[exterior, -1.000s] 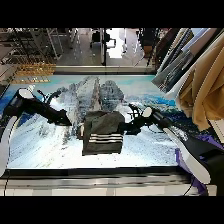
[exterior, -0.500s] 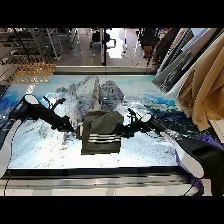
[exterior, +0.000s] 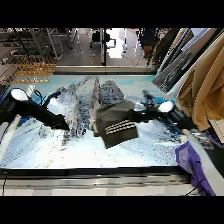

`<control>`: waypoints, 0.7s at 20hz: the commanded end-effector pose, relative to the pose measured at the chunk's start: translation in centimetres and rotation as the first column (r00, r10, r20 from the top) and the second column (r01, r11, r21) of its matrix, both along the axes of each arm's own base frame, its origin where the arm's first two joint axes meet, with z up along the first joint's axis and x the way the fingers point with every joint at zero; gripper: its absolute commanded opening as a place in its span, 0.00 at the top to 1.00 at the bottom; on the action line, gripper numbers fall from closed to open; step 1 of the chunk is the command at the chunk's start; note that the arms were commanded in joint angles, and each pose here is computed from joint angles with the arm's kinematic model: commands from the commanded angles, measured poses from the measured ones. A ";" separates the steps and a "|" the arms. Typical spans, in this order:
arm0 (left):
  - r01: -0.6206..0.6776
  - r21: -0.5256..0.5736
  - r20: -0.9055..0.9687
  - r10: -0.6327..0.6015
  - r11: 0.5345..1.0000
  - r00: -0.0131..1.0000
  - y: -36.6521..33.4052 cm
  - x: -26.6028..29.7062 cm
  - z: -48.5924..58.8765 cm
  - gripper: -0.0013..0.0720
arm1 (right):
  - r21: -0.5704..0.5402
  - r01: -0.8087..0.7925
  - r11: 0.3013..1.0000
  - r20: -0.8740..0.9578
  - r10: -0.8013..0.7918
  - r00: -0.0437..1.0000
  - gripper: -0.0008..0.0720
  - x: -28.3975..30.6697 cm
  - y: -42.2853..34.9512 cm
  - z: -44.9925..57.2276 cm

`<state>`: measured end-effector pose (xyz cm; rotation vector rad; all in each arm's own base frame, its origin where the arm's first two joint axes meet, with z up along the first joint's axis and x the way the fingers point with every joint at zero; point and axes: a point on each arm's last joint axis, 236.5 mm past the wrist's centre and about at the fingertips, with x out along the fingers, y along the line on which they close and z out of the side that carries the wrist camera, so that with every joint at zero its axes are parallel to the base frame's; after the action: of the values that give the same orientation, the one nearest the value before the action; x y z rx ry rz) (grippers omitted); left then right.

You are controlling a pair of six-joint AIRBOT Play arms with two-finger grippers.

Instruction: Fold the clothes and pants, and hang the long-sleeved shirts on hangers.

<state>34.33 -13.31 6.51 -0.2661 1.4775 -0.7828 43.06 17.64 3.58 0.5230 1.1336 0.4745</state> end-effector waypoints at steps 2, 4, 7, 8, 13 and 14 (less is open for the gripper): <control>-0.039 0.213 0.170 0.002 0.976 0.985 4.5 -1.6 3.4 0.96 | -0.171 0.285 0.943 0.148 -0.261 0.954 0.97 -4.1 -16.0 9.8; -0.072 0.233 0.212 0.021 0.970 0.977 5.5 -2.6 4.7 0.96 | -0.220 0.456 0.862 0.178 -0.424 0.888 0.97 -8.1 -23.5 12.3; -0.120 0.231 0.235 0.065 0.965 0.970 6.5 -3.8 4.7 0.96 | -0.302 0.627 0.718 0.142 -0.617 0.774 0.97 -16.2 -32.9 12.4; -0.134 0.231 0.233 0.079 0.964 0.969 6.8 -4.1 4.3 0.96 | -0.307 0.689 0.657 0.117 -0.692 0.712 0.97 -18.7 -35.2 11.8; -0.173 0.235 0.210 0.124 0.957 0.970 7.6 -4.1 1.9 0.96 | -0.448 0.831 0.328 -0.066 -0.940 0.335 0.97 -31.7 -41.9 4.1; -0.186 0.233 0.227 0.133 0.955 0.965 7.6 -3.6 1.8 0.96 | -0.494 0.815 0.304 -0.113 -0.951 0.286 0.97 -33.9 -42.0 2.1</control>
<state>30.16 -6.14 9.06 -0.0970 1.3452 -0.5007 17.47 -22.86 10.06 0.7942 0.9334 -0.6819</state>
